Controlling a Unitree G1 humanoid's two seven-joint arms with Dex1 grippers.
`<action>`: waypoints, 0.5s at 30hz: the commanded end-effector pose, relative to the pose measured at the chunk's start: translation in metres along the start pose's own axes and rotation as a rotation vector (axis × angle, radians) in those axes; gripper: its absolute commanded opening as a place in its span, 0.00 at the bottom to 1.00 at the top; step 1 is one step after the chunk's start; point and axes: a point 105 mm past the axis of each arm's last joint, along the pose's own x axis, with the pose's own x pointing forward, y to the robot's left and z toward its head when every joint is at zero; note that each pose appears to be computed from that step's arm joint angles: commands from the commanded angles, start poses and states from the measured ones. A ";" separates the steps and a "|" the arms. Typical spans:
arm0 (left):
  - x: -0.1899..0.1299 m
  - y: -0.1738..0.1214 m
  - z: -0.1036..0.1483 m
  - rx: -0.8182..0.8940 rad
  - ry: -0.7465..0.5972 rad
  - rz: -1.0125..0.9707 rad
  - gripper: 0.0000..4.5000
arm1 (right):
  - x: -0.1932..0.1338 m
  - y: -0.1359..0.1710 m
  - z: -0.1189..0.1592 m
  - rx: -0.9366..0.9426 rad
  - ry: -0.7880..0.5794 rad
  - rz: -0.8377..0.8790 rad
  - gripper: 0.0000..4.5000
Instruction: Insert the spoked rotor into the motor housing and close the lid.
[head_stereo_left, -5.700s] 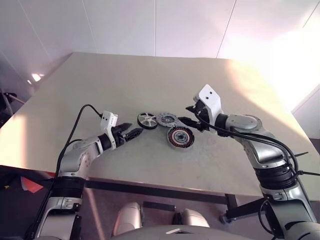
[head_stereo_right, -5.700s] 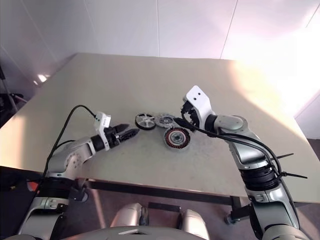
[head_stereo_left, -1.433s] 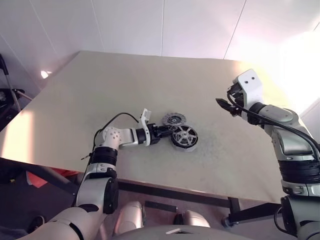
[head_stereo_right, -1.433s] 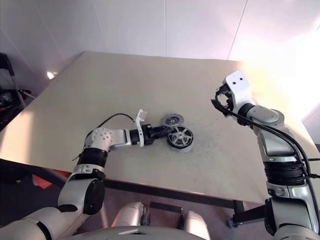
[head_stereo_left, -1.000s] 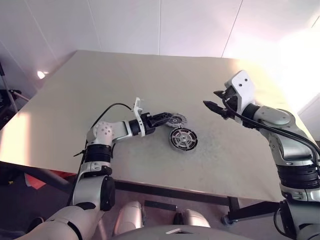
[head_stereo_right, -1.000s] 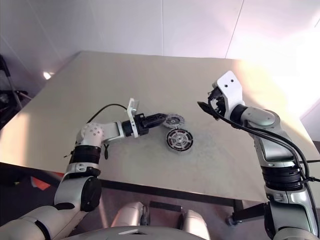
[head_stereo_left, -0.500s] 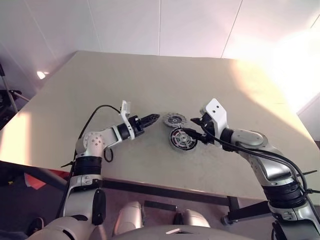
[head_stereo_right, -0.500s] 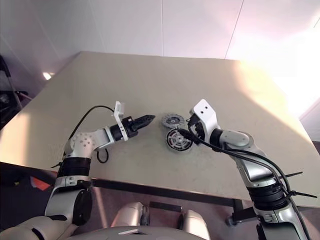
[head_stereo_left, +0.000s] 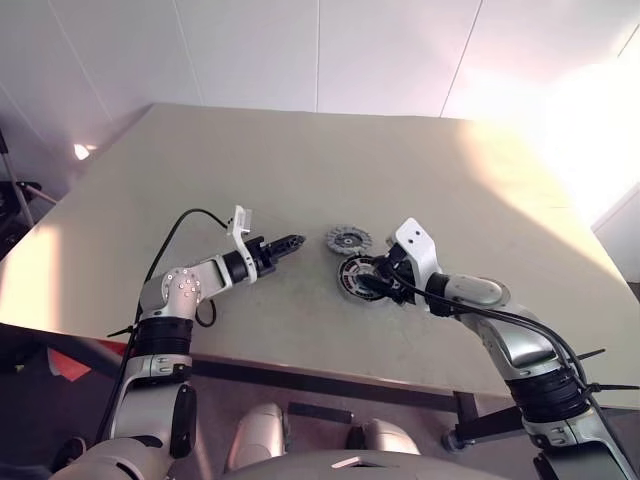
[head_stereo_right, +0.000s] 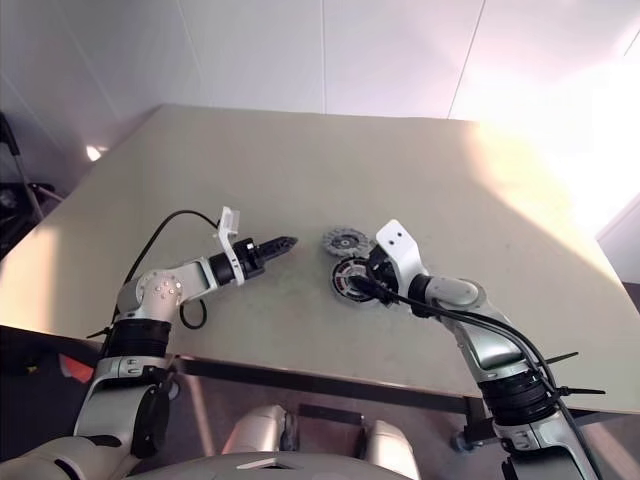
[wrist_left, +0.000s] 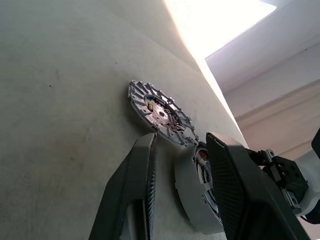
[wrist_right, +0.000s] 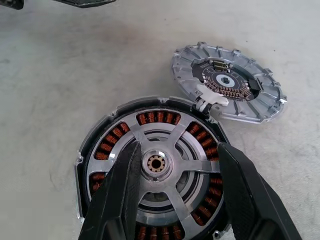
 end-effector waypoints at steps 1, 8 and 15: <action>-0.002 0.000 0.012 0.034 -0.038 0.008 0.38 | -0.006 -0.012 0.002 -0.002 -0.019 -0.040 0.60; 0.000 0.001 0.012 0.086 -0.041 0.007 0.38 | -0.029 -0.015 0.059 -0.205 -0.153 0.028 0.60; 0.003 0.005 0.008 0.421 0.010 0.079 0.38 | -0.037 -0.026 0.062 -0.680 0.082 0.135 0.60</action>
